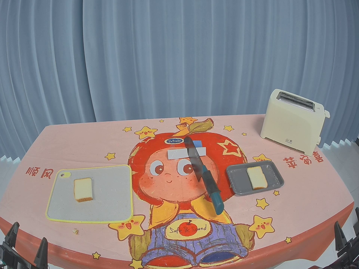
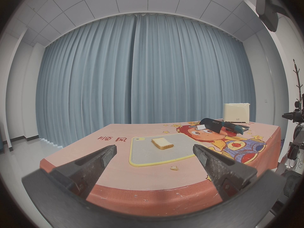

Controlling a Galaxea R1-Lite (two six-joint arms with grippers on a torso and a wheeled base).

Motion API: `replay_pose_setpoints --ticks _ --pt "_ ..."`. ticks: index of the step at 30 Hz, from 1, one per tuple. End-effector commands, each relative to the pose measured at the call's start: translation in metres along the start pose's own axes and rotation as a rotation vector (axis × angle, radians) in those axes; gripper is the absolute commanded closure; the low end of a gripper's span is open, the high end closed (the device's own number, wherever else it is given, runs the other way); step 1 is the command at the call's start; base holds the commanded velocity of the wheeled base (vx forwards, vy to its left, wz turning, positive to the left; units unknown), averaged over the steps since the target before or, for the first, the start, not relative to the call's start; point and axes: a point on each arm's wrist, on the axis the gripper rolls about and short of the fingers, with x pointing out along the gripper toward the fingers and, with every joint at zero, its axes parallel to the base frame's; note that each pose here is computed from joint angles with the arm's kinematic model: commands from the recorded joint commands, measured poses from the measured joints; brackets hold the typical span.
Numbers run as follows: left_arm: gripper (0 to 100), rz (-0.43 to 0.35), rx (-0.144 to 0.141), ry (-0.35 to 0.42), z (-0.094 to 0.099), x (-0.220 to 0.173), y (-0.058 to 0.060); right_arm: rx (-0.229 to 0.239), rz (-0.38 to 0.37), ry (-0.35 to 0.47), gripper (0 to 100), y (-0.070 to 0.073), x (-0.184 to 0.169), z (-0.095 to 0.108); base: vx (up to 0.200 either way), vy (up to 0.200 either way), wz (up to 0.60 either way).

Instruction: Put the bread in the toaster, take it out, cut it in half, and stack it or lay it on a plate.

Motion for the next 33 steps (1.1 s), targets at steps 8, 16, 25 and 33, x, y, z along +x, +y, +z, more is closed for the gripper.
replay_pose_setpoints --ticks 8,16,25,33 --pt "0 0.001 0.000 0.001 -0.0052 0.0000 -0.0001 -0.003 0.020 -0.060 0 0.0004 -0.0037 -0.0055 0.000 0.000 0.00" --pt "0 0.001 0.000 0.001 -0.0052 0.0000 -0.0001 -0.002 0.019 -0.060 0 0.0004 -0.0037 -0.0055 0.000 0.000 0.00" --pt "0 -0.001 0.003 0.001 -0.0052 0.0000 0.0000 0.000 0.019 -0.058 0 0.0004 -0.0036 -0.0057 0.000 0.000 0.00" --pt "0 0.001 -0.002 0.001 -0.0052 0.0000 -0.0001 0.000 0.019 -0.060 0 0.0004 -0.0037 -0.0055 0.000 0.000 0.00"
